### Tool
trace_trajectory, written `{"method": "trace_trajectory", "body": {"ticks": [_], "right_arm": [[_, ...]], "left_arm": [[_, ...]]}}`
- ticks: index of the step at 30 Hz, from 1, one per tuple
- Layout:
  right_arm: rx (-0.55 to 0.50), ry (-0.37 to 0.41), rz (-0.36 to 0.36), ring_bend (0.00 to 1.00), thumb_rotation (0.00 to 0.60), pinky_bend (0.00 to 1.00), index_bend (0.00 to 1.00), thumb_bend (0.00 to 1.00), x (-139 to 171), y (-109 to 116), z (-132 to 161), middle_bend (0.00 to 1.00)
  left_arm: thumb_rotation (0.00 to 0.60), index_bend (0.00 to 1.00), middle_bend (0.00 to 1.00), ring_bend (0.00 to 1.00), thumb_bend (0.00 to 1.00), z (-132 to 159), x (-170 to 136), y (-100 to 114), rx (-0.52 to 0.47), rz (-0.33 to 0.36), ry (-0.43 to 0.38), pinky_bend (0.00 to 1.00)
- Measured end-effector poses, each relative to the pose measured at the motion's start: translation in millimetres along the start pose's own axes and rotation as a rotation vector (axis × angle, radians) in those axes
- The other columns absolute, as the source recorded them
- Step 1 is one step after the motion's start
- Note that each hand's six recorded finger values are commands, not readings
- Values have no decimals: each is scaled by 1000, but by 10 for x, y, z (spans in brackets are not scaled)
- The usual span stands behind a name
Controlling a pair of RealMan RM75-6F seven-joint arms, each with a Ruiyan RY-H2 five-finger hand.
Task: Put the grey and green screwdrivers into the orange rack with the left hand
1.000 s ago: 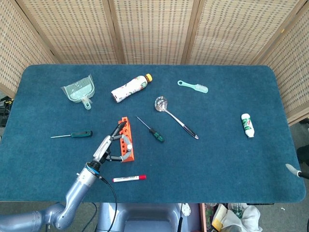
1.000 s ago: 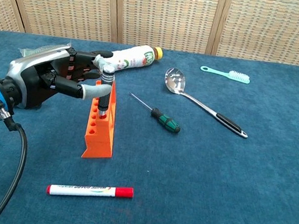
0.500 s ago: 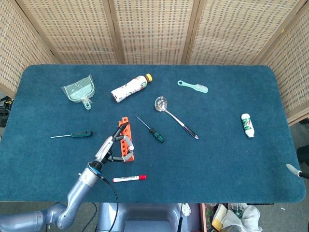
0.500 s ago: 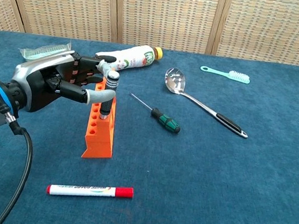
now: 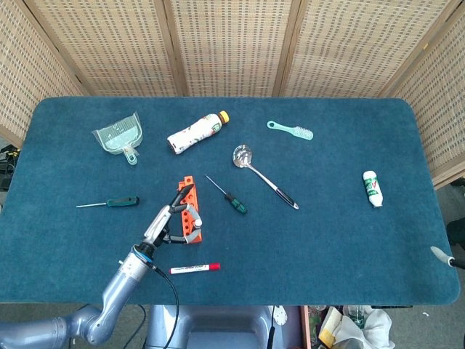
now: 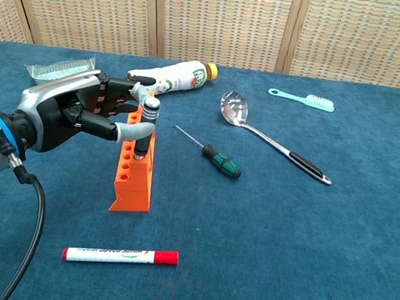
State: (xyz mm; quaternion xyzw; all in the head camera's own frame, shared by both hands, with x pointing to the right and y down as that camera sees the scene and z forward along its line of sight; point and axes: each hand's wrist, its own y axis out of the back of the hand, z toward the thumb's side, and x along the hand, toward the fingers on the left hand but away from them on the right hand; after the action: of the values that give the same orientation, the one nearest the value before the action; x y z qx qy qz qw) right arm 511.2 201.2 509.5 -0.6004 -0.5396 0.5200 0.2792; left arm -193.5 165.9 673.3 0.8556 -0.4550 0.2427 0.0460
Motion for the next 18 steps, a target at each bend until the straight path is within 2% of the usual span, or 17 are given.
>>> {"method": "trace_trajectory", "body": {"ticks": [5,7,11,13,15,16,18], "right_arm": [[0,0,0,0,600,0,18,0,0,1,-1,0],[-1,0,-1,0,600,0,17,0,-1,2,0,0],[-1,-1,-1,0,600,0,18,0,1,4,-2,0],[-2,0,-1,0,600,0,18,0,2,4,0,0],[-2,0,-2,0,600,0,18,0,2,6,-1,0],[-2,0,-2,0,600,0,18,0,2,5,0,0],[-2,1,-2,0,600,0,18,0,4,4,2,0]], "left_arm": [[600,143,0,0,150,5,-25,7,26,-17,-8,0],[600,55,0,0,78,12,-41,15,43,-24,-12,0],[600,0,0,0,5,67,-84,40,44,-27,-29,0],[600,0,0,0,12,122,-116,73,40,-24,-46,0],[600,0,0,0,64,202,-152,125,41,-14,-73,0],[600,0,0,0,139,243,-170,154,45,-9,-87,0],[600,0,0,0,358,326,-210,222,66,-2,-116,0]]}}
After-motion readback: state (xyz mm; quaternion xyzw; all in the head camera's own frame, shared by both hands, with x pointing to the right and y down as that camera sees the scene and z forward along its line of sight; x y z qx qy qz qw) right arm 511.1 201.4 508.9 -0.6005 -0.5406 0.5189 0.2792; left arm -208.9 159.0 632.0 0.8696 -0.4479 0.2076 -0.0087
